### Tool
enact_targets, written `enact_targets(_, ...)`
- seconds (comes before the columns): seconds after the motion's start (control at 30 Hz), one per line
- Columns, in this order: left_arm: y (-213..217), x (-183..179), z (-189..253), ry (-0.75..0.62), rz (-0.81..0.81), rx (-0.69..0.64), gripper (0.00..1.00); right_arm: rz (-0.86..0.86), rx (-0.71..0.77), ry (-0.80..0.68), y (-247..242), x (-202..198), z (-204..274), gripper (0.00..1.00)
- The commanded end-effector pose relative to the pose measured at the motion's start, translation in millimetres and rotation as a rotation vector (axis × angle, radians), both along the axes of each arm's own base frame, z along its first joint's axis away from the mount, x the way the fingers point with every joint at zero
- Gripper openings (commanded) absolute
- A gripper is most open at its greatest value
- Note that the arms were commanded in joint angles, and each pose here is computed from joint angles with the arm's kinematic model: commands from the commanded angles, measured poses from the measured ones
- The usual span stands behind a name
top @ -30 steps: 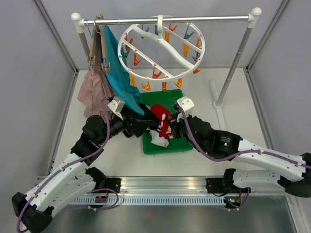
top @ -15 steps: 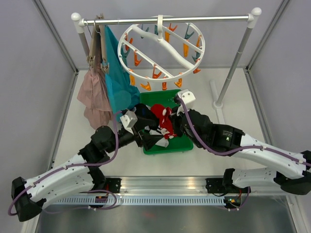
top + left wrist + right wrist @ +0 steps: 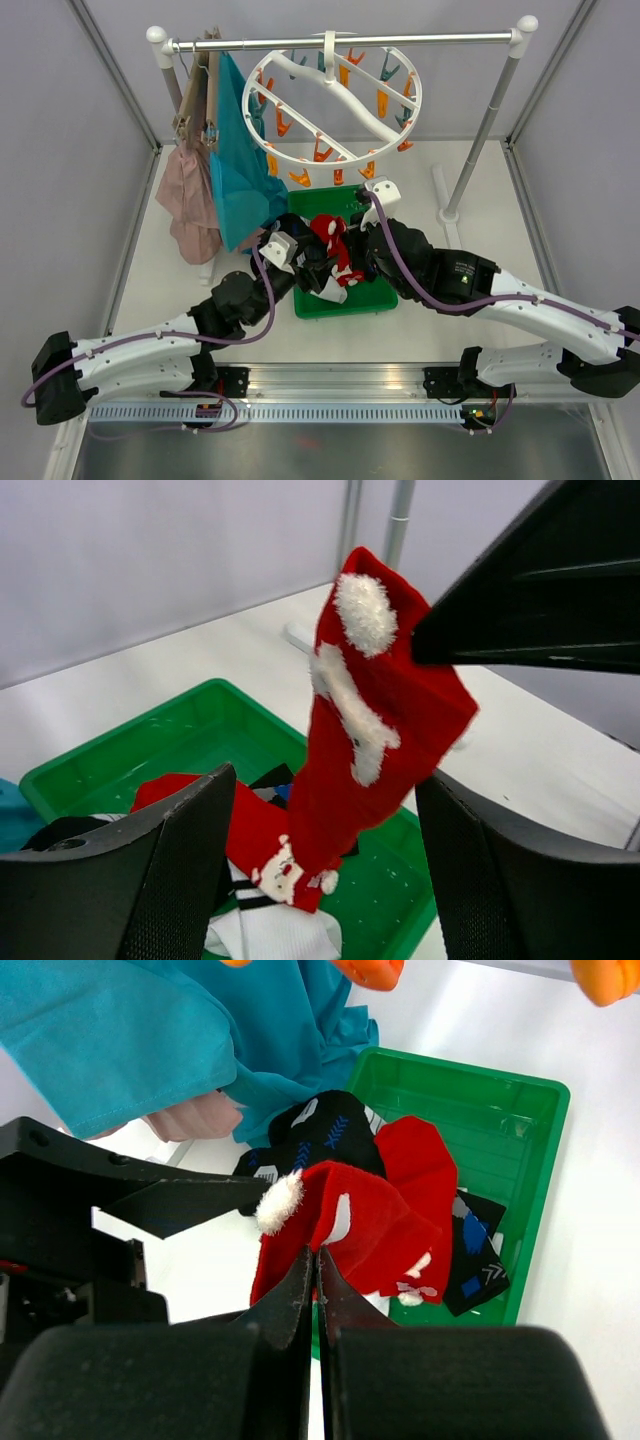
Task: Clip the socks to the hanger
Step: Pick up the sock from the bin.
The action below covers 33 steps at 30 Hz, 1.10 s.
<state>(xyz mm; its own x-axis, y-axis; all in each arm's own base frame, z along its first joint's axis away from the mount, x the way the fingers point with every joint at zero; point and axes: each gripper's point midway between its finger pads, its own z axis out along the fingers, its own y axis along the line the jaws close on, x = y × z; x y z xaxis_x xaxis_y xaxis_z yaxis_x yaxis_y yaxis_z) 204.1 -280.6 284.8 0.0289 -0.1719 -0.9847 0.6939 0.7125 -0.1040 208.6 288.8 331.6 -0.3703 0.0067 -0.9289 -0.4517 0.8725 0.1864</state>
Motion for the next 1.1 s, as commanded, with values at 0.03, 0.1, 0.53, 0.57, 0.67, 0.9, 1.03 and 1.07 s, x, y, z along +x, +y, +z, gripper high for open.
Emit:
enact_targets(0.03, 3.8, 15.0, 25.5, -0.055, 0.111, -0.064, 0.76, -0.011, 0.052, 0.007, 0.5, 0.9, 14.2, 0.0)
enact_targets(0.1, 1.8, 14.1, 29.9, -0.079, 0.112, -0.067, 0.76, -0.012, 0.05, 0.015, 1.8, 1.6, 11.8, 0.0)
enact_targets(0.53, -7.0, 12.5, 37.6, -0.108, 0.094, -0.093, 0.71, -0.005, 0.06, 0.029, 11.4, 4.4, 7.2, 0.0)
enact_targets(0.57, -8.5, 12.8, 36.4, -0.109, 0.092, -0.086, 0.68, -0.005, 0.062, 0.028, 11.8, 4.9, 7.6, 0.0)
enact_targets(0.67, -10.5, 12.7, 35.6, -0.109, 0.085, -0.081, 0.62, -0.003, 0.07, 0.027, 13.4, 4.7, 9.7, 0.0)
enact_targets(0.9, -12.2, 10.8, 37.9, -0.115, 0.071, -0.086, 0.23, 0.001, 0.076, 0.029, 14.6, 4.3, 9.8, 0.0)
enact_targets(1.03, -13.2, 9.7, 39.4, -0.119, 0.062, -0.086, 0.02, -0.008, 0.071, 0.027, 12.9, 5.1, 8.3, 0.02)
enact_targets(1.07, -13.5, 9.6, 39.5, -0.118, 0.061, -0.084, 0.02, -0.013, 0.071, 0.024, 10.9, 5.4, 9.1, 0.05)
